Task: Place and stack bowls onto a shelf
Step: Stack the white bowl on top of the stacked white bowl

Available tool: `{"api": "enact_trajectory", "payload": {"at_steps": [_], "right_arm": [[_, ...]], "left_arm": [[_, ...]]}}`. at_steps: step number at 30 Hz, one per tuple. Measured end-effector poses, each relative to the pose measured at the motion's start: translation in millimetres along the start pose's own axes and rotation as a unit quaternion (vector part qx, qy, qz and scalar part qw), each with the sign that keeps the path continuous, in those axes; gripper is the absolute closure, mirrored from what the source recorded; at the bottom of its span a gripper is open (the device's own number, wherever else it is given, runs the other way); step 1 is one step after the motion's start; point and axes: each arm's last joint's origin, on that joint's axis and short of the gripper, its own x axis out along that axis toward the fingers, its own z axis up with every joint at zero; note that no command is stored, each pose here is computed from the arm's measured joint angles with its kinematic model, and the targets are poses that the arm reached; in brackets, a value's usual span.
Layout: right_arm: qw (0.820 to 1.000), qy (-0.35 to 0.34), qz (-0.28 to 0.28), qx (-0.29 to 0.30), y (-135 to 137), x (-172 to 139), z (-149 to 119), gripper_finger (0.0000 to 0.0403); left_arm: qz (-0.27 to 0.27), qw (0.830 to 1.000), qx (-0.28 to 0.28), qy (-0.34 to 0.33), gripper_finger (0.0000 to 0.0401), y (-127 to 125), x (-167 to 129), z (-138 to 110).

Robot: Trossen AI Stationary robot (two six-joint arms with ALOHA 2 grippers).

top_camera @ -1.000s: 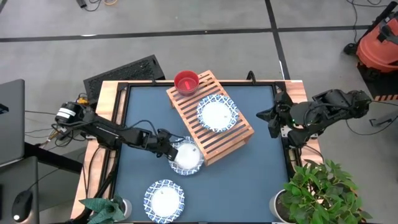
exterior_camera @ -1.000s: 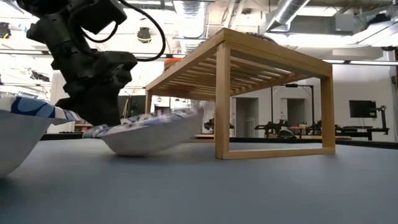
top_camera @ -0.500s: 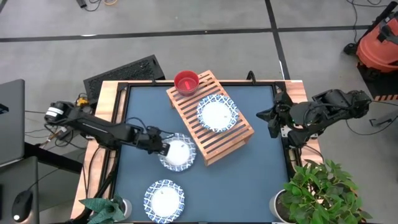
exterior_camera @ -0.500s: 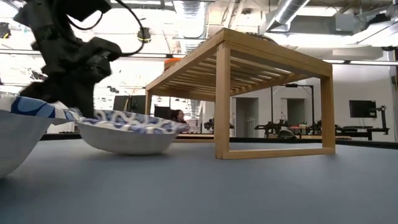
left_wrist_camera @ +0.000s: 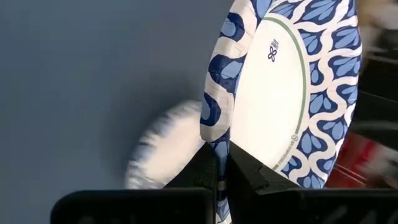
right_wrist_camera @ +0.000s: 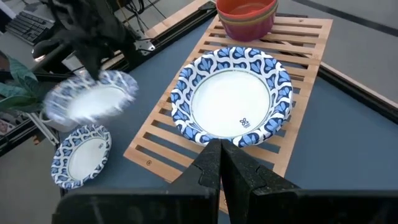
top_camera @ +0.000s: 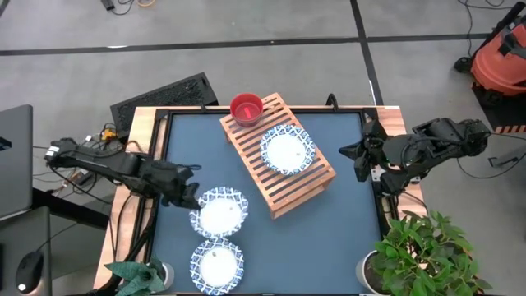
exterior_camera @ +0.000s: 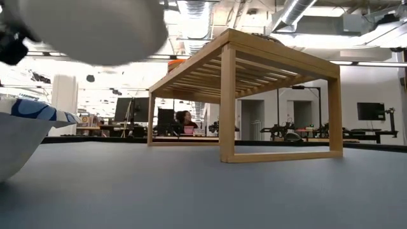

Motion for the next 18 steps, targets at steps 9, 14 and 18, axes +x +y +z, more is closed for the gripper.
{"api": "enact_trajectory", "payload": {"at_steps": [9,14,18], "right_arm": [[1.0,-0.001,-0.001,-0.001,0,0,0,0.0367],[1.0,-0.001,-0.001,-0.001,0,0,0,0.0367],[1.0,-0.001,-0.001,-0.001,0,0,0,0.0367]], "left_arm": [[-0.318,0.938,0.035,-0.131,0.0401,-44,-41,-6],[-0.419,0.843,0.02,-0.338,0.0401,-63,-55,0],[-0.401,0.814,0.009,-0.42,0.0401,-83,-58,2]]}}
